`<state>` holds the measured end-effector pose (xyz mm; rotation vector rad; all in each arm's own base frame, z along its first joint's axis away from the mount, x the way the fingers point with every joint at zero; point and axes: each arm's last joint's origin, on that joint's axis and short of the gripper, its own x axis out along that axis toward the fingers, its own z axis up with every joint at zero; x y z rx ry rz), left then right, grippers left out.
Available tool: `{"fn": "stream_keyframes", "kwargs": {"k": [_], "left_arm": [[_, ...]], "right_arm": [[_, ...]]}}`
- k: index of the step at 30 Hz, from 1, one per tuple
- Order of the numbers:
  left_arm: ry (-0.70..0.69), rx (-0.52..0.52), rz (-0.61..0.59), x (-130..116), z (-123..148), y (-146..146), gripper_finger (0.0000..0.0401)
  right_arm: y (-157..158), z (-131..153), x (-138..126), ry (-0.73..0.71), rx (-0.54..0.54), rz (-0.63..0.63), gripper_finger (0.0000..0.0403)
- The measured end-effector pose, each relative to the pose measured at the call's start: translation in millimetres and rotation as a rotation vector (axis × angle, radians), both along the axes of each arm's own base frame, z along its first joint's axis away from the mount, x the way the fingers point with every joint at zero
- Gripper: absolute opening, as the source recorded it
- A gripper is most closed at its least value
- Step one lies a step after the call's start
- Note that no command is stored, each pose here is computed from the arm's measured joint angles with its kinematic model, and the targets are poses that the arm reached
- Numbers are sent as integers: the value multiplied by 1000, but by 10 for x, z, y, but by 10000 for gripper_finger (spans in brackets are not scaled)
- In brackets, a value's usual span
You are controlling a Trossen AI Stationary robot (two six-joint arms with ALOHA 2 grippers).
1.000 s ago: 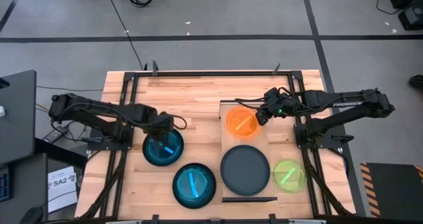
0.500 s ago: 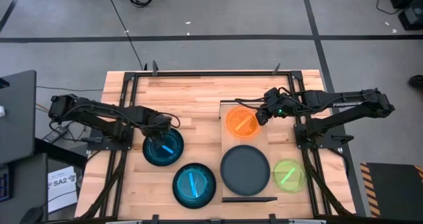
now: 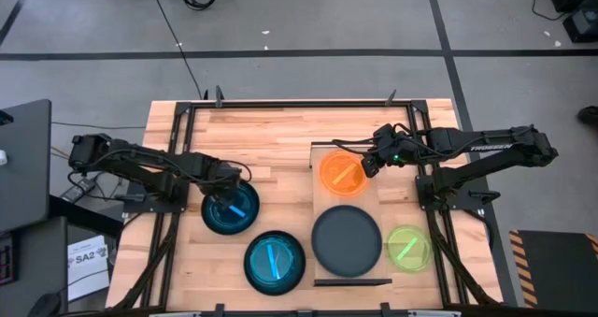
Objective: Place and stack plates onto a shelf
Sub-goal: Put the top blue plate on top of the orange plate on the shelf
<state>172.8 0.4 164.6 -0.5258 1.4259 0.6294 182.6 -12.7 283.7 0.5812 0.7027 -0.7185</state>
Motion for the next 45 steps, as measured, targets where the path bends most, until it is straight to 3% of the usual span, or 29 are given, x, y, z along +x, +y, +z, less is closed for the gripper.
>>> {"fn": "stream_keyframes", "kwargs": {"k": [16,21,28,45], "left_arm": [[-17,-2,67,13,-9,0,130],[-24,-32,96,-55,-175,-9,130],[-29,-41,112,-65,-196,-11,129],[-27,-41,110,-67,-201,-10,35]], "right_arm": [[0,0,0,0,0,0,118],[0,0,0,0,0,0,118],[0,2,2,-3,0,0,118],[0,2,2,-4,0,0,118]]}}
